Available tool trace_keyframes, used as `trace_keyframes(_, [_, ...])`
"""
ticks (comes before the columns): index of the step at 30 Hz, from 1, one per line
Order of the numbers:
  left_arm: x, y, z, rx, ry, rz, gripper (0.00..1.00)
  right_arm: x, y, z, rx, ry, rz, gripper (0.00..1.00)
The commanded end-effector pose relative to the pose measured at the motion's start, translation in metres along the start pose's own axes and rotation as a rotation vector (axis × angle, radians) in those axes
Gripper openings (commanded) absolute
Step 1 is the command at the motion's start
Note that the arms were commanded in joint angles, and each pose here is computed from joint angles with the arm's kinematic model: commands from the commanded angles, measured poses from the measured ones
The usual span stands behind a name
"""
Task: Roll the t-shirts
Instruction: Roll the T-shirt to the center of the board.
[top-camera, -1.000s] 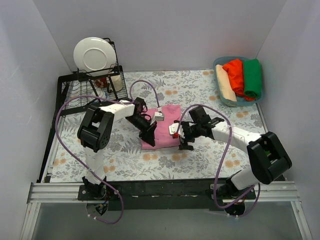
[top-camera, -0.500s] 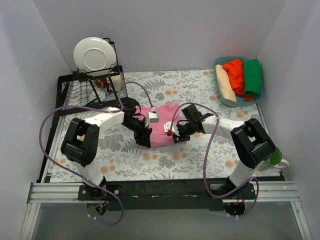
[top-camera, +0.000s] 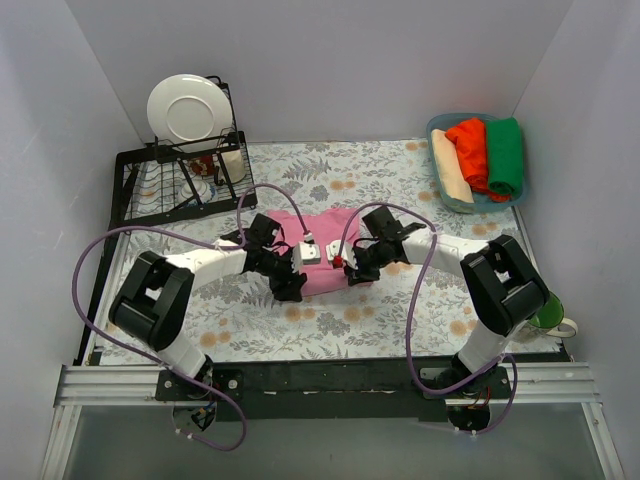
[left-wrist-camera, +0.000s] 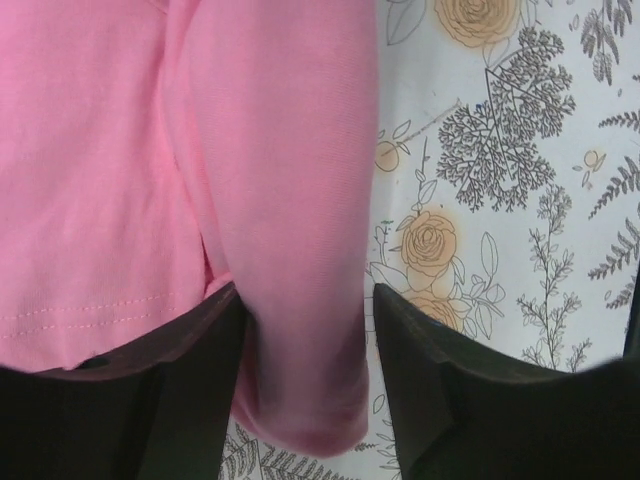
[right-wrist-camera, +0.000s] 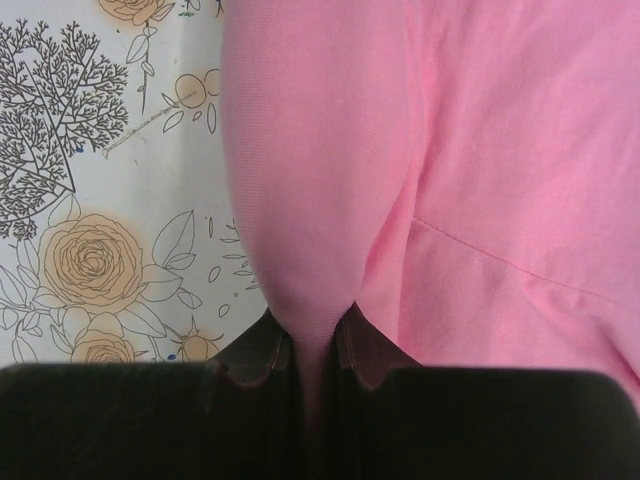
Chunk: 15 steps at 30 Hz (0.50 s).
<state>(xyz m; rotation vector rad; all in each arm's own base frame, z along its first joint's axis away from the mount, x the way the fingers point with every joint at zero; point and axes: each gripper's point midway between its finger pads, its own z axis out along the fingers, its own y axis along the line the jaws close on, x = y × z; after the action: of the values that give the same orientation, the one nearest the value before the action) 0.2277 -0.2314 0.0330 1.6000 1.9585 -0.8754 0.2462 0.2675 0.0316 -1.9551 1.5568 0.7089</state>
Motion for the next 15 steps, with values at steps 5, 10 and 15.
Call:
trace_keyframes(5, [-0.004,-0.002,-0.005,-0.008,0.034,-0.008,0.17,-0.010,0.010,-0.009,-0.090,-0.003,0.097,0.01])
trace_keyframes(10, [-0.021,-0.043,-0.028,0.297,0.026,-0.221,0.00,-0.017,0.048,-0.036,-0.303,-0.005,0.241,0.01])
trace_keyframes(15, [-0.013,-0.065,-0.038,0.463,0.079,-0.339,0.00,-0.007,0.080,-0.052,-0.466,0.010,0.368,0.01])
